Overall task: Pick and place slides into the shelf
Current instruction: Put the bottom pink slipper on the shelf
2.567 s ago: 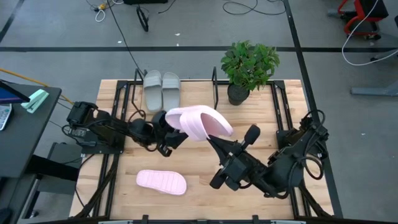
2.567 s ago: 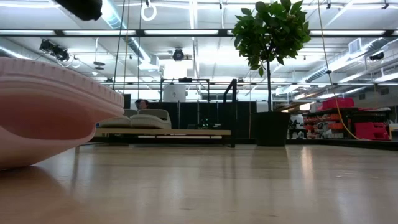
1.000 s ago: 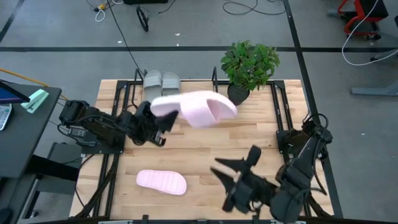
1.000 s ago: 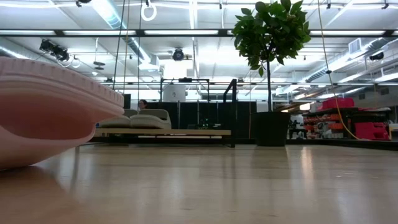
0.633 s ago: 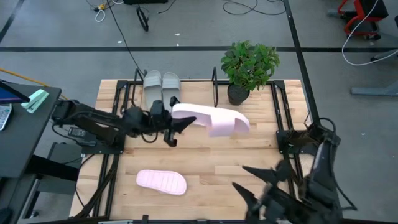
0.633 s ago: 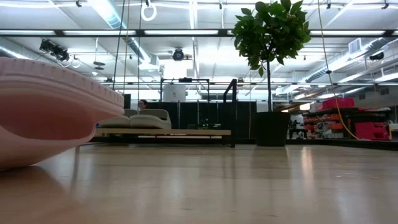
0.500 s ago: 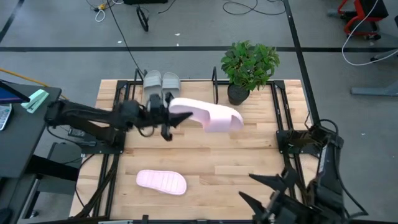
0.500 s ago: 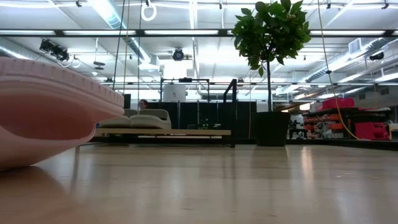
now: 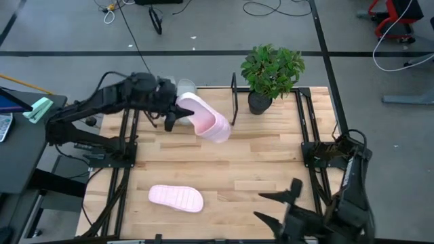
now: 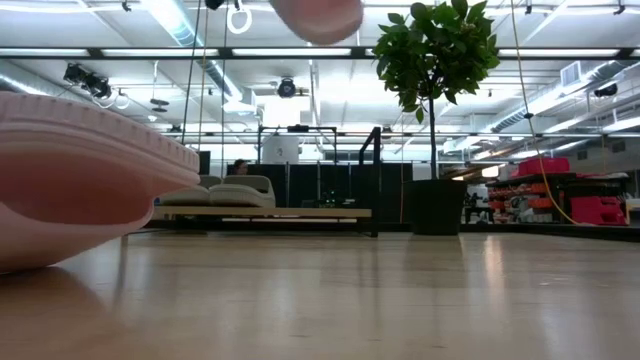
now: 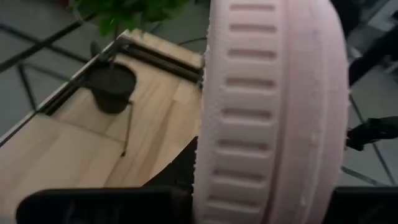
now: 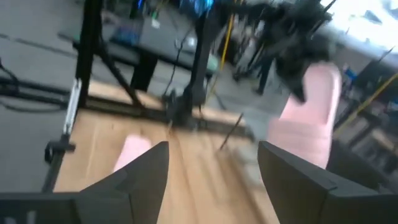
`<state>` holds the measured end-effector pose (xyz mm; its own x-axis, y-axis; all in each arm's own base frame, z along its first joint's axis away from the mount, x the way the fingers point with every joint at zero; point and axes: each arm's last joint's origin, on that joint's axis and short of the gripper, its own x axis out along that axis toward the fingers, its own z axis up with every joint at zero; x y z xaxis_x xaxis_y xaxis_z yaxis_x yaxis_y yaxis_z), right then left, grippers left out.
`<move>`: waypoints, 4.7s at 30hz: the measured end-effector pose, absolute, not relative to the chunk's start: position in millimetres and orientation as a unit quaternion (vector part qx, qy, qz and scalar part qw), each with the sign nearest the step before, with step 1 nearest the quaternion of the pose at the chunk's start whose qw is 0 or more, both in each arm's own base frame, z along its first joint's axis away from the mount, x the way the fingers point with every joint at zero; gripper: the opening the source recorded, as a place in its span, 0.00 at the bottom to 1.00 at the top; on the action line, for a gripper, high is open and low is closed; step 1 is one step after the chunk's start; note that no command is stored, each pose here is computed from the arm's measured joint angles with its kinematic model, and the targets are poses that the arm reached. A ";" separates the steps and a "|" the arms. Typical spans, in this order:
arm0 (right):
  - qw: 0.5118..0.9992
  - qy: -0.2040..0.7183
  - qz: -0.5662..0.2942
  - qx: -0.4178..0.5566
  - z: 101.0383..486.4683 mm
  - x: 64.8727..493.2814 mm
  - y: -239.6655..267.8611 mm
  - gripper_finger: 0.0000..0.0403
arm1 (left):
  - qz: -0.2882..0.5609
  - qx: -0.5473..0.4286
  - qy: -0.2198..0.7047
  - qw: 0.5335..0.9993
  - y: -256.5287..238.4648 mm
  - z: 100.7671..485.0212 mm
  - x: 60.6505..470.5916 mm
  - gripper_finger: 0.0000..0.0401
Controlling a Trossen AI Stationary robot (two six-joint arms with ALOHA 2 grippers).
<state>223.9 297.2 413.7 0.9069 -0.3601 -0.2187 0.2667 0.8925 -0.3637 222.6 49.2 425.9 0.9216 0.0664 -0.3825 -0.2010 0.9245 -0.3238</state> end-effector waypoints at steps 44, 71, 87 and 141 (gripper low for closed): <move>0.835 0.295 -0.282 -0.370 240.2 292.7 228.1 0.47 | -0.047 -0.355 0.315 0.879 220.4 306.3 284.7 0.22; 0.664 0.464 -0.168 -0.562 240.0 365.6 138.0 0.43 | -0.147 -0.413 0.334 0.834 195.6 311.5 299.6 0.21; 0.691 0.463 -0.181 -0.525 241.4 379.5 118.1 0.15 | -0.187 -0.403 0.333 0.832 180.4 314.0 308.0 0.32; 0.758 0.504 -0.156 -0.384 242.2 410.7 -5.1 0.07 | -0.093 -0.091 0.173 0.976 107.1 527.9 171.8 0.43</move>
<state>410.7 -5.1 242.2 0.4432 -0.6237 -0.6439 -0.1493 0.6569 -0.7391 171.8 107.1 527.9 0.9228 -0.2135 -0.3207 0.1502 0.9659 -0.2107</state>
